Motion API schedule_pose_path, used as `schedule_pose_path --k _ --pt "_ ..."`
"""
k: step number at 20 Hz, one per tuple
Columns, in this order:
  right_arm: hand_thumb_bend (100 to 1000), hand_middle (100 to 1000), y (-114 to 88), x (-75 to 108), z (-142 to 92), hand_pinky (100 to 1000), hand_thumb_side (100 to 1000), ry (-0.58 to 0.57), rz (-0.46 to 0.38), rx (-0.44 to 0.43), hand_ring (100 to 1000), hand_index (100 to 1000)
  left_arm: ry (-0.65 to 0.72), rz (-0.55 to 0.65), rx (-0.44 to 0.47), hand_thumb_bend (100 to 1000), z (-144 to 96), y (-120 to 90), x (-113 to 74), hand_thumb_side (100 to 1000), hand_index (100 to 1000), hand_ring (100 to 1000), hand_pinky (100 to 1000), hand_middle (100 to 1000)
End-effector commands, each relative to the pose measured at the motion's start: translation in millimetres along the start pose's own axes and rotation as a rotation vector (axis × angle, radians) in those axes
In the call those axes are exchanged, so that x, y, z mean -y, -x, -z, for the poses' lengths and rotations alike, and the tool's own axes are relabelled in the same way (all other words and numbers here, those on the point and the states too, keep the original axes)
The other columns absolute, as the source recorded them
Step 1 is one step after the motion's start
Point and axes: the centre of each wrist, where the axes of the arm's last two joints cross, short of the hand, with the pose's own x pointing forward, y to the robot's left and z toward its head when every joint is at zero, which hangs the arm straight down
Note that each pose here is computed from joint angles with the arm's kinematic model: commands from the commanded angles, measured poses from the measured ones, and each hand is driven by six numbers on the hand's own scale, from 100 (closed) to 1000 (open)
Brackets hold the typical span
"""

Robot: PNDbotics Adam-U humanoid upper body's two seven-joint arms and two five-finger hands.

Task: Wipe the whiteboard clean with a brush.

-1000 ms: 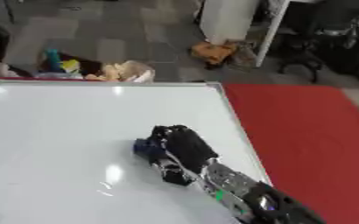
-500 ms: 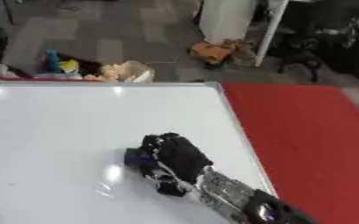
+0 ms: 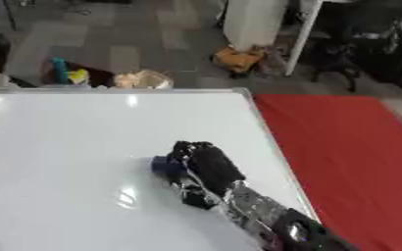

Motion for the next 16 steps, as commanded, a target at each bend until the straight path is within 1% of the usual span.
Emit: schedule_pose_path --k 1,5,8,10,16 --pt "100 671 50 -21.7 -16 595 194 -0.123 -0.080 -0.167 575 709 -0.002 0.024 0.012 244 1 -6 -5.0 801 1000 531 482 579" --pt "100 671 71 -18.5 -20 597 190 -0.115 -0.072 -0.275 575 710 -0.004 0.028 0.007 245 0 -5 -5.7 802 1000 531 482 579" --pt "100 669 81 -16.8 -23 598 189 -0.112 -0.057 -0.336 573 710 -0.005 0.028 0.006 245 0 -5 -5.7 801 1000 531 482 579" --pt "100 669 84 -17.1 -25 598 189 -0.113 -0.046 -0.362 573 711 -0.005 0.028 0.006 245 -1 -5 -5.8 801 1000 531 482 579" --pt "100 671 89 -21.3 -28 599 191 -0.123 -0.028 -0.400 574 716 -0.006 0.027 0.007 245 0 -5 -5.8 800 1000 531 482 579"
